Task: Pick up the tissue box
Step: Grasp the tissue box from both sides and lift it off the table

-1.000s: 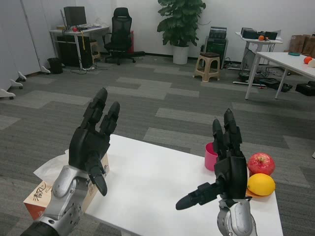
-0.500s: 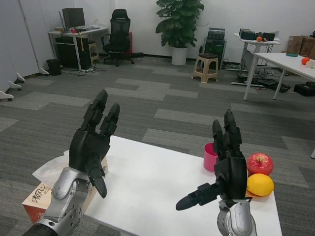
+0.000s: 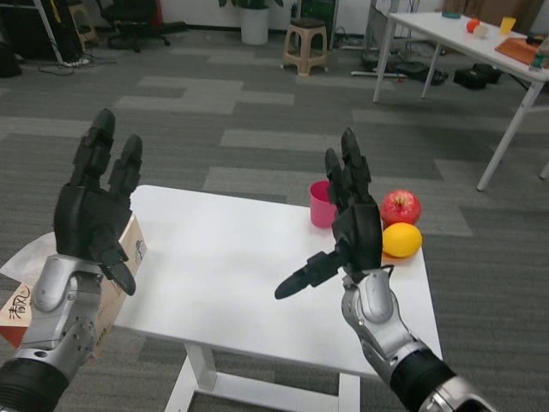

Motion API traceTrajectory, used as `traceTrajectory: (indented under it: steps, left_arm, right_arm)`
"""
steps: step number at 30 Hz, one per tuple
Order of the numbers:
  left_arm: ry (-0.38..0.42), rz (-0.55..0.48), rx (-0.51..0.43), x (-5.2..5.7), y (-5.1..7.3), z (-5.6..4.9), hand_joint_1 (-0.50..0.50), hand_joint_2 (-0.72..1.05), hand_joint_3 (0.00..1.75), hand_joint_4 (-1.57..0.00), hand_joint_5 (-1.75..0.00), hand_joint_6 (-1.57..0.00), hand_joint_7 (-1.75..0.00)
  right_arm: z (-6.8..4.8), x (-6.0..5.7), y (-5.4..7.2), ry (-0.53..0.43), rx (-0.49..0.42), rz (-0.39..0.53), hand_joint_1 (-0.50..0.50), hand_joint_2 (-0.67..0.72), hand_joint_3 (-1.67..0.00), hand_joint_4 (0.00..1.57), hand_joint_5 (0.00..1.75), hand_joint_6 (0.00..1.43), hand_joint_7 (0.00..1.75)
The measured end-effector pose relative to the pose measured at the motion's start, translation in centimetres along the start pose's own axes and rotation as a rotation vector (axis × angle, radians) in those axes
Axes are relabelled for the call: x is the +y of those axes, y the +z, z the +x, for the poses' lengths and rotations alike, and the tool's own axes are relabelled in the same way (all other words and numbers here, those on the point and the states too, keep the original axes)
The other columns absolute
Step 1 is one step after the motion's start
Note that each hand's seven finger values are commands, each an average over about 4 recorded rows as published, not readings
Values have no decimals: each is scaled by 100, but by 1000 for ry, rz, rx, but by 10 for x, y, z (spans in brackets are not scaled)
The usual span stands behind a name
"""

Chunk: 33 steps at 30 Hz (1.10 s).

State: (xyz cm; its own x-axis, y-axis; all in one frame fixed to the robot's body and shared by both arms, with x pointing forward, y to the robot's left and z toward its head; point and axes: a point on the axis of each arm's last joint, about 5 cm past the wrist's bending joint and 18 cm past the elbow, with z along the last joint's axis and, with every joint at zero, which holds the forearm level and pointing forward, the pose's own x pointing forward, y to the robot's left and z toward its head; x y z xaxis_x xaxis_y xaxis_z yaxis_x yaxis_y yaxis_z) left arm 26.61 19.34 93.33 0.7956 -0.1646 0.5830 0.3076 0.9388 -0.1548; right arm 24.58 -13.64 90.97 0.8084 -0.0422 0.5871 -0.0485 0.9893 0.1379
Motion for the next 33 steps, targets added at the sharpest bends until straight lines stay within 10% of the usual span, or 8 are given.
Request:
traceTrajectory:
  steps: [33]
  left_arm:
    - [402, 197, 35, 95, 61, -81, 50, -48, 0, 0, -8, 0, 0]
  right_arm:
    - [-8, -12, -10, -16, 72, -58, -46, 47, -8, 0, 0, 0, 0]
